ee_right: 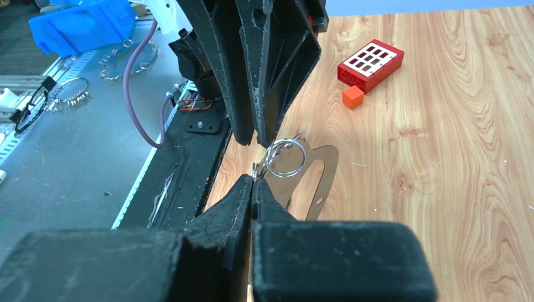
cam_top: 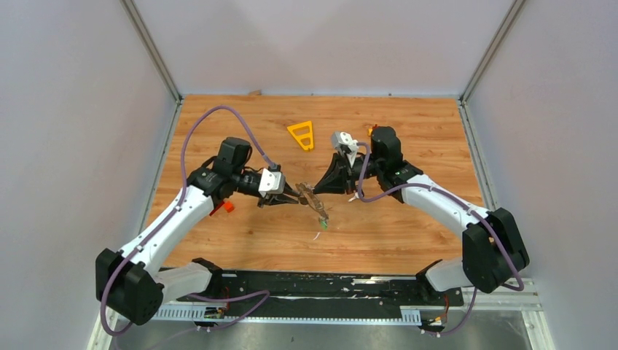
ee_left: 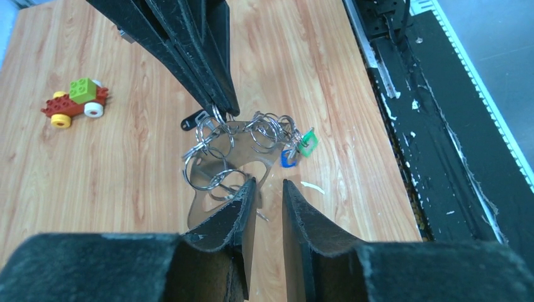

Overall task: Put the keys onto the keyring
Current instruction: Adjust the keyring.

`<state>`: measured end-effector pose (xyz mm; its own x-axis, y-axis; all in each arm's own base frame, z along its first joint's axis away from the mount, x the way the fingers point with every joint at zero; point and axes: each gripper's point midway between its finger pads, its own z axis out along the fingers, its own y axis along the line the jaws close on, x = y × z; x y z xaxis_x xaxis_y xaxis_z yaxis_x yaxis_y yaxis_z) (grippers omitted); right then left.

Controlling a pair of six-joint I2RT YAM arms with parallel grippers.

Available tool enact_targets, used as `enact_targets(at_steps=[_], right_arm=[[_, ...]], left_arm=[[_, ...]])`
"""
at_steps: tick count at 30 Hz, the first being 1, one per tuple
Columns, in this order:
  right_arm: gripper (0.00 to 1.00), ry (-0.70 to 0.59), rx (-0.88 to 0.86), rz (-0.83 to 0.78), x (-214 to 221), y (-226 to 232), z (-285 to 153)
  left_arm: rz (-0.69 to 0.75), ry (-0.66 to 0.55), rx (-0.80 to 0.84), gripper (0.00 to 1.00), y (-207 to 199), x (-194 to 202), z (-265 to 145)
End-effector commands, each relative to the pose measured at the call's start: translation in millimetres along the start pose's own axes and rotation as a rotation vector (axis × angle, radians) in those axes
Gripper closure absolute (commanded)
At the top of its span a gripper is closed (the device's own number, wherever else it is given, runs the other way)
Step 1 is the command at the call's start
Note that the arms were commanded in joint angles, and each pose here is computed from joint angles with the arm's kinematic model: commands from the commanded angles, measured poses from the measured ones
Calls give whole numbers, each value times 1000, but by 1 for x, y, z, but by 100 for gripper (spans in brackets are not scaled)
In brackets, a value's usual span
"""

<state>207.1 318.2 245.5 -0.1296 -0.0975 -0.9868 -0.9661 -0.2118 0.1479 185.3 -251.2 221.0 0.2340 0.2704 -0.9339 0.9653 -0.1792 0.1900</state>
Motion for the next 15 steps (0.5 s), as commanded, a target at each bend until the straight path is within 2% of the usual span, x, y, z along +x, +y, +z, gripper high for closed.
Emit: enact_targets(at_steps=[1,6,15], right_arm=[[100,-29,-24,-57,-23,0,1],[100,-28,6,-49,-24,-5,1],[100,-22,93,-7,-23,-20,0]], left_arm=[[51,46,-48,70,0,1,-7],[47,72,-117,69,9,-1,-13],[27,-44,10,67,-5,-24,-3]])
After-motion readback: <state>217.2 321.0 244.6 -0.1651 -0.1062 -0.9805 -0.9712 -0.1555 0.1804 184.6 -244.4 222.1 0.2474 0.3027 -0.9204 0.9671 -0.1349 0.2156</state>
